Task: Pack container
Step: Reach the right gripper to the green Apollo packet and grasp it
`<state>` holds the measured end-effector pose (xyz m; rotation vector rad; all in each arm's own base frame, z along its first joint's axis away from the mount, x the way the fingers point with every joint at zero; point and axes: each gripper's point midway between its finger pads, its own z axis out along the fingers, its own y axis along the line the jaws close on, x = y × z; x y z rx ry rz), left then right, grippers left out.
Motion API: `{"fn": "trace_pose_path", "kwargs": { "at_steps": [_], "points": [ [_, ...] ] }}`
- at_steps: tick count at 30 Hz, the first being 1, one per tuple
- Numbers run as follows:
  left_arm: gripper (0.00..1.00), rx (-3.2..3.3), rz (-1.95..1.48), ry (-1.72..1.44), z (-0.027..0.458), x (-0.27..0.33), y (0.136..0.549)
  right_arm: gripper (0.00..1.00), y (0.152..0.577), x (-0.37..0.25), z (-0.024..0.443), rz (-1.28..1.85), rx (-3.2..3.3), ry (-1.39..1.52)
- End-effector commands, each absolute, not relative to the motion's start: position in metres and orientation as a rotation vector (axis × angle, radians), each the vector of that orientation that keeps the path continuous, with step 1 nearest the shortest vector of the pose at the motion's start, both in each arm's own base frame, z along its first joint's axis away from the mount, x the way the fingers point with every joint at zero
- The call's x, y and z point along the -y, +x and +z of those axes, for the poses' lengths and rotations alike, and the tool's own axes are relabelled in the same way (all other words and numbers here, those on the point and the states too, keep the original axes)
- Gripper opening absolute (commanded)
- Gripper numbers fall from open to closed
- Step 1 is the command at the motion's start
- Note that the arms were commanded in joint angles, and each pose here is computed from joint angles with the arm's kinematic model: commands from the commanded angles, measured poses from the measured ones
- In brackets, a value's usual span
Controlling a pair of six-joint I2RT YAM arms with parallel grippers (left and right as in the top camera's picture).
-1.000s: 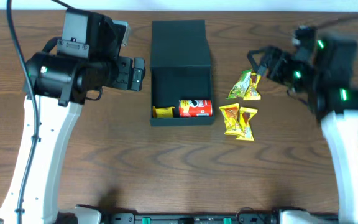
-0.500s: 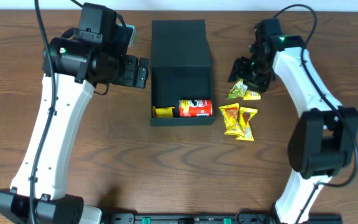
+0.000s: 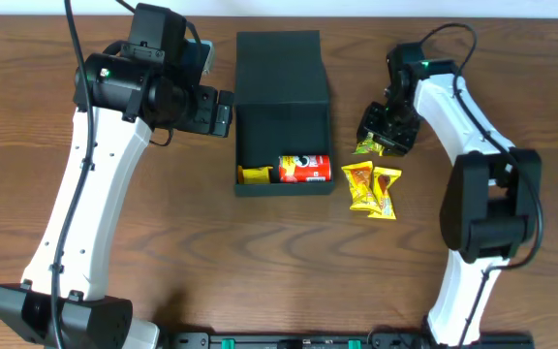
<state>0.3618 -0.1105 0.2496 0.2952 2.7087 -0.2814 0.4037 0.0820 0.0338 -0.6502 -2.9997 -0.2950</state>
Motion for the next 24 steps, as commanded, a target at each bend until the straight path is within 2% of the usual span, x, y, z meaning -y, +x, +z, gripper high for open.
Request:
{"fn": "trace_pose_path", "kwargs": {
  "at_steps": [1, 3, 8, 14, 17, 24],
  "points": [
    [0.95, -2.716, -0.279, 0.285, 0.248, 0.108, 0.364, 0.55, 0.408, -0.089, 0.033, -0.321, 2.989, -0.673],
    [0.95, -2.716, -0.279, 0.285, 0.248, 0.108, 0.364, 0.53, 0.409, -0.09, 0.033, -0.325, 2.995, -0.674],
    [0.95, -2.716, -0.279, 0.286, 0.248, 0.108, 0.364, 0.37, 0.416, -0.092, 0.032, -0.342, 3.013, -0.689],
    [0.95, -2.716, -0.278, 0.286, 0.248, 0.108, 0.364, 0.34, 0.416, -0.094, 0.032, -0.347, 3.015, -0.691],
    [0.95, -2.716, -0.278, 0.286, 0.248, 0.108, 0.364, 0.39, 0.417, -0.099, 0.033, -0.37, 3.013, -0.681],
    [0.95, -2.717, -0.278, 0.286, 0.248, 0.108, 0.364, 0.35, 0.414, -0.111, 0.022, -0.399, 2.973, -0.677]
  ]
}}
